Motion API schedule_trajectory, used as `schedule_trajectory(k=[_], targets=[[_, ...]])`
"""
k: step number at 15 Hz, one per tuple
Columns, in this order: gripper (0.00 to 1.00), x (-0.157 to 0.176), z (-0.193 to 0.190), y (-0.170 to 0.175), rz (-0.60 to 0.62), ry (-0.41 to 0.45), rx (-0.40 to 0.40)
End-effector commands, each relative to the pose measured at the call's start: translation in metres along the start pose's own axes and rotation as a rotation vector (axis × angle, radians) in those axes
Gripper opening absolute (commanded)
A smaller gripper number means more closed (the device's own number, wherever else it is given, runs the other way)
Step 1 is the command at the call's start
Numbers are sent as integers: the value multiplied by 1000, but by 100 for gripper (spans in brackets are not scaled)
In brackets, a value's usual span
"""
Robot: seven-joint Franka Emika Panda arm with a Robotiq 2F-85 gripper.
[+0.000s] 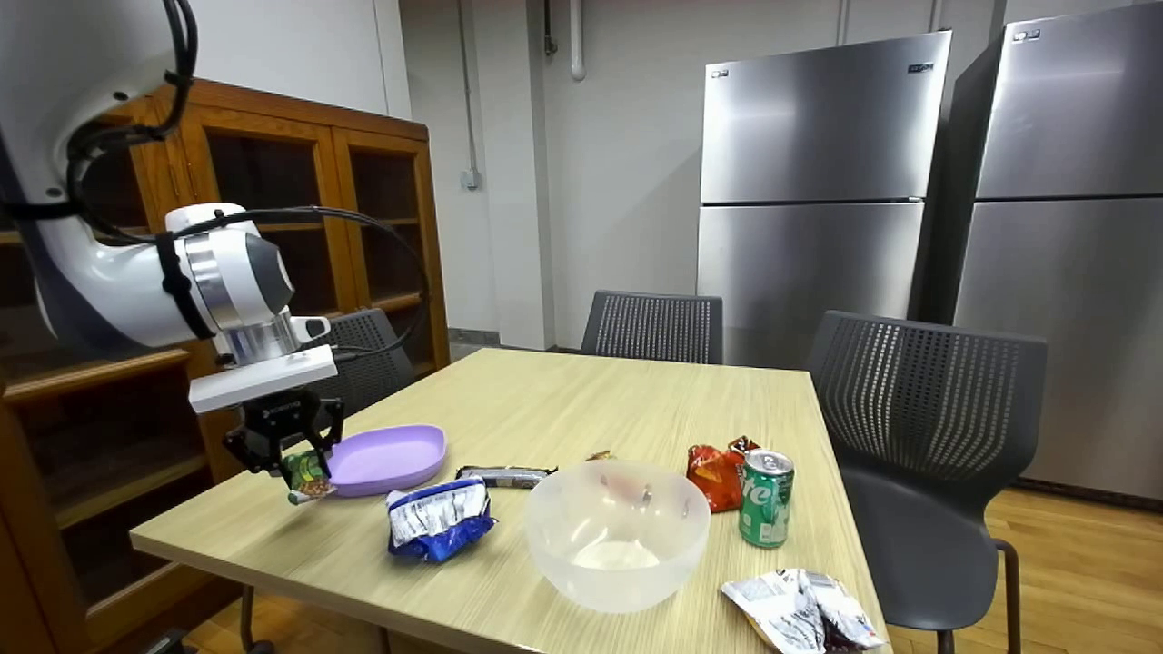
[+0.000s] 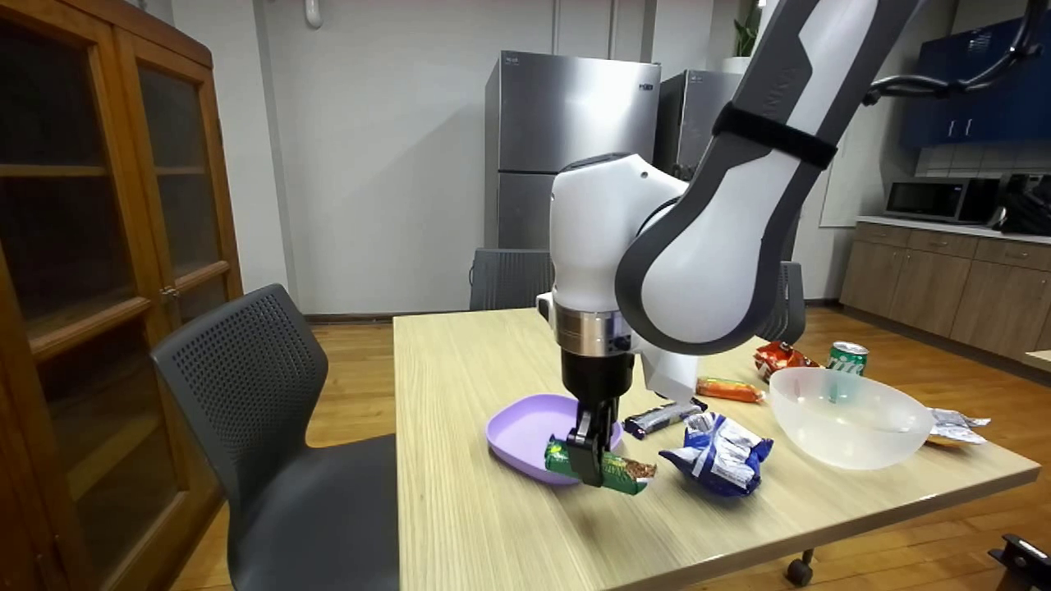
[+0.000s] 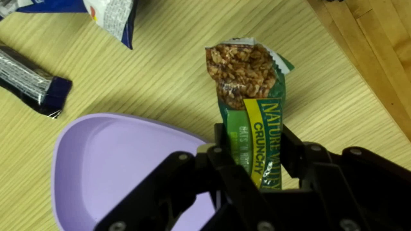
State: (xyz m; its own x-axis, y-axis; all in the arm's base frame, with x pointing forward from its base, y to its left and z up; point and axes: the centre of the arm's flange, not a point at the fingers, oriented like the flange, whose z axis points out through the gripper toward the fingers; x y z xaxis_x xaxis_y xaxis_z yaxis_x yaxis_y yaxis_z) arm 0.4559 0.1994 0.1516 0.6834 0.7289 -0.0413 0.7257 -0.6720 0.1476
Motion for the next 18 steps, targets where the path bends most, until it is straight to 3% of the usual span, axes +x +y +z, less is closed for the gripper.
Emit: schedule_trajectory(k=[1,10,18], targets=[[15,9,-17,12,53,-9,-13],[15,49,-27,45,143,-39,14],[15,89,0,62,204,-45,83]])
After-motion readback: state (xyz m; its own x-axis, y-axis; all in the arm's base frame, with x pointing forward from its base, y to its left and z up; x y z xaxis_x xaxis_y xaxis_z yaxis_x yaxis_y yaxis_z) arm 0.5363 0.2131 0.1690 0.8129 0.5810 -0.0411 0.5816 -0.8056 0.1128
